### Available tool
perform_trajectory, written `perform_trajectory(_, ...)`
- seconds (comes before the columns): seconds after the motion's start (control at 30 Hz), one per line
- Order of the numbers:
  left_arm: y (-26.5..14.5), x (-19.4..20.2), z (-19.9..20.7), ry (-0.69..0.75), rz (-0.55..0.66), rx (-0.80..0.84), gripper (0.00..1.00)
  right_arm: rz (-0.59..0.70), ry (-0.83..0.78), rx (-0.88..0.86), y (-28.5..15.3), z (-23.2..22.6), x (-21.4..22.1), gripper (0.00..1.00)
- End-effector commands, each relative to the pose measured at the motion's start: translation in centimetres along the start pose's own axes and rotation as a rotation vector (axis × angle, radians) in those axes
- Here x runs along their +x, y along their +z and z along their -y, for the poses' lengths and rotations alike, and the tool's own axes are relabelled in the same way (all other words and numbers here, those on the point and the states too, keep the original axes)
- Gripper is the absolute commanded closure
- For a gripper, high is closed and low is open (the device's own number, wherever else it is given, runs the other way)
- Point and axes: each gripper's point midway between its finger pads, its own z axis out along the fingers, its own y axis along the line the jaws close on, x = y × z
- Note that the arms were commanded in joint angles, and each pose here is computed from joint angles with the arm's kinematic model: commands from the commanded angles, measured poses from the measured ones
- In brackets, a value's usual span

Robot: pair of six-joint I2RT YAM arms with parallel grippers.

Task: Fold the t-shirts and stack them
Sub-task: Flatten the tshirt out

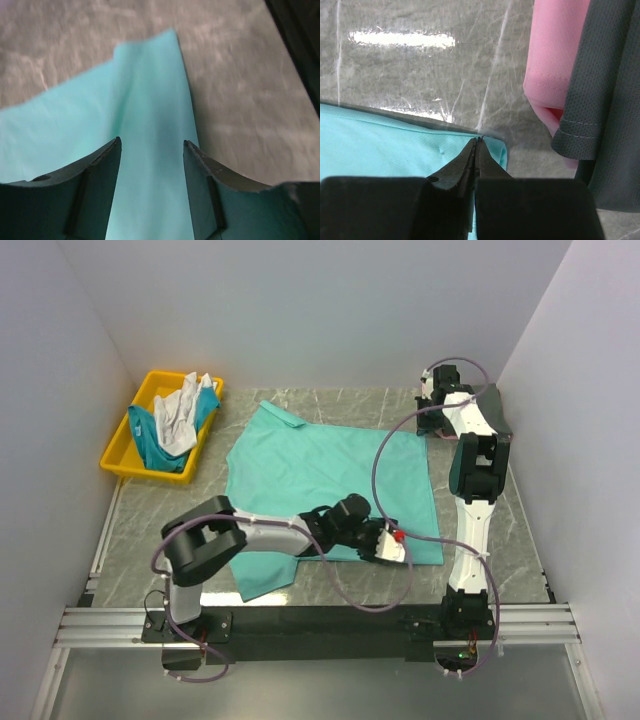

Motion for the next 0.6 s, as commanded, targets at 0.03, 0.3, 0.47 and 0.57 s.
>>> perform_trajectory(0.03,3.3,-6.1,-1.8,0.032,0.178,-0.051,0.42,0.037,0.021,-0.025,-2.0,-0.3,-1.5,1.0)
perform_trajectory(0.3,7.8,-6.0,1.1,0.073,0.161,0.022,0.49,0.009,0.01,0.008,-2.5,0.3,-0.7,0.65)
perform_trajectory(0.47,9.1,-4.3,1.5,0.064,0.108,0.046,0.49,-0.004,0.01,-0.003,-2.0,0.3,-0.4,0.61)
perform_trajectory(0.57,9.6,-3.3,1.8,0.052,0.07,0.057,0.48,-0.011,0.011,-0.014,-1.6,0.1,-0.3,0.6)
